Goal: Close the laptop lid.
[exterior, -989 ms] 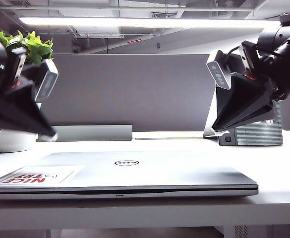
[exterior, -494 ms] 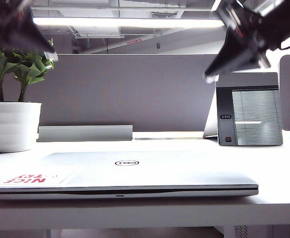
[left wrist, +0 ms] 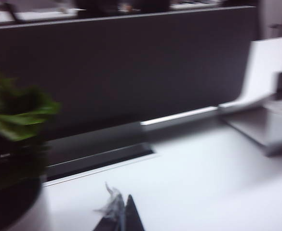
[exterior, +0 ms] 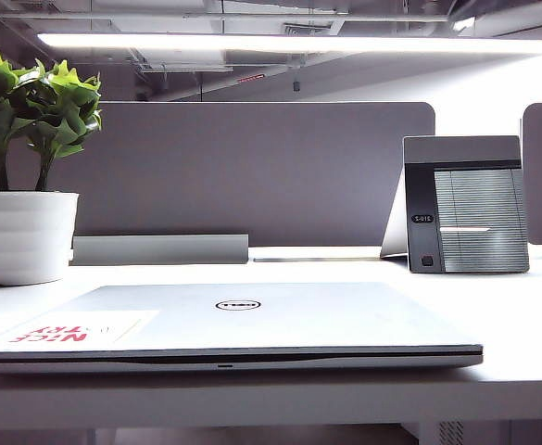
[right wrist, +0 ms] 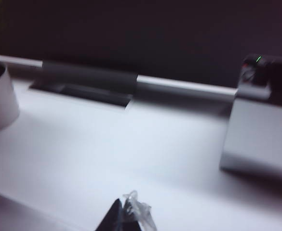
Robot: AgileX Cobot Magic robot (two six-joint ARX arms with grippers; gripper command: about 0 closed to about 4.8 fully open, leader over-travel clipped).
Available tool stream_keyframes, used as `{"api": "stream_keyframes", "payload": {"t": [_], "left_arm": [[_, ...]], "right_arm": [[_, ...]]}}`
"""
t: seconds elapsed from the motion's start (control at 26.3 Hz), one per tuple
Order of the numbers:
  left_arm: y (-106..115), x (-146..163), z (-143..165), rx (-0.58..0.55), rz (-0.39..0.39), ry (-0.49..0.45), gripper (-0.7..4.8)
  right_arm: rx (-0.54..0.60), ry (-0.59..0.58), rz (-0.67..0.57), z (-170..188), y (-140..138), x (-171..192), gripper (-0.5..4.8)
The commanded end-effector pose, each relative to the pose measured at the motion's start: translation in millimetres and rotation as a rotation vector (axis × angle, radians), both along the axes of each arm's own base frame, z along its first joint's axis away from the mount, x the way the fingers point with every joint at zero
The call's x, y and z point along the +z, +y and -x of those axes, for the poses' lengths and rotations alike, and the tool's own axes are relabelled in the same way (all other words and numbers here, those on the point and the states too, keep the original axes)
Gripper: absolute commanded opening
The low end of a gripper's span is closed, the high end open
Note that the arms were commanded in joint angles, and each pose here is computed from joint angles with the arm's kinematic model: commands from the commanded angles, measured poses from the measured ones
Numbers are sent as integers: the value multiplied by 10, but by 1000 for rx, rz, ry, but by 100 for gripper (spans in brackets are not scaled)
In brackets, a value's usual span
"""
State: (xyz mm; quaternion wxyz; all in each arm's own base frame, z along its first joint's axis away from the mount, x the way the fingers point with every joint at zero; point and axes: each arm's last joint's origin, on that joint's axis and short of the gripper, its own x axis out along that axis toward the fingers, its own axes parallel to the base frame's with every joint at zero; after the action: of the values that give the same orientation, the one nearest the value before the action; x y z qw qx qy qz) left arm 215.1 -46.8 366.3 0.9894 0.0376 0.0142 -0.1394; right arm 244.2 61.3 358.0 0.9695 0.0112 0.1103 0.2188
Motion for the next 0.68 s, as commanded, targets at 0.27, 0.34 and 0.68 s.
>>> {"api": "stream_keyframes", "payload": {"t": [0.27, 0.34, 0.68], "left_arm": [[-52, 2, 12, -19, 3, -2, -5], [-52, 3, 12, -19, 3, -3, -5], [-52, 2, 12, -19, 3, -3, -5]], "right_arm": [[-7, -69, -19, 17, -3, 85, 0], [-7, -70, -19, 17, -3, 86, 0], [-7, -71, -19, 16, -3, 86, 0]]}}
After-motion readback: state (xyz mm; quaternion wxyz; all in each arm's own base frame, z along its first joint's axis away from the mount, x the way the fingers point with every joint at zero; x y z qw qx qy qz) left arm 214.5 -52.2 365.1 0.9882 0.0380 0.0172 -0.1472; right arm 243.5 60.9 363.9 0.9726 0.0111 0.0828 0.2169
